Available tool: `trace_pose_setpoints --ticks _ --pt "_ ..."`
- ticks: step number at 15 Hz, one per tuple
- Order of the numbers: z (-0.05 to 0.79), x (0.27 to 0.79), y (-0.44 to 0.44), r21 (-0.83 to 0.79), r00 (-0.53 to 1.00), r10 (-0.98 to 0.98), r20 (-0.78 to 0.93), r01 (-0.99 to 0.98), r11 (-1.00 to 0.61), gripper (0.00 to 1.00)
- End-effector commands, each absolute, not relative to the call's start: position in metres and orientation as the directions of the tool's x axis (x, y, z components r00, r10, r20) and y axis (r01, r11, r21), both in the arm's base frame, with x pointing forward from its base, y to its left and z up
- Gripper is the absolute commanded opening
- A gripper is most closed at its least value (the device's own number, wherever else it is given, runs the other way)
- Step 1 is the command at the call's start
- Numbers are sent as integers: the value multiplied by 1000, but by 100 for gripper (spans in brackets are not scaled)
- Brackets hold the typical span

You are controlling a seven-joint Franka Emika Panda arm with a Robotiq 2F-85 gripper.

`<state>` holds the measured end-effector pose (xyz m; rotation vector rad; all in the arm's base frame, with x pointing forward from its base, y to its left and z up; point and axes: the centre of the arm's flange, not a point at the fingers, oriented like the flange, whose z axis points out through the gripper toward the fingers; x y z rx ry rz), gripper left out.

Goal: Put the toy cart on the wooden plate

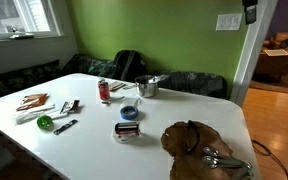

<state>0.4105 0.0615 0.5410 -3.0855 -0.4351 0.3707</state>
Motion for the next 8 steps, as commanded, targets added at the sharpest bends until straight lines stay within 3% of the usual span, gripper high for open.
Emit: trace_pose_setpoints --ticks 1,8 --pt "541 411 62 -36 934 273 -232 272 -962 100" --pt "478 492 92 -36 866 493 -79 492 -870 100"
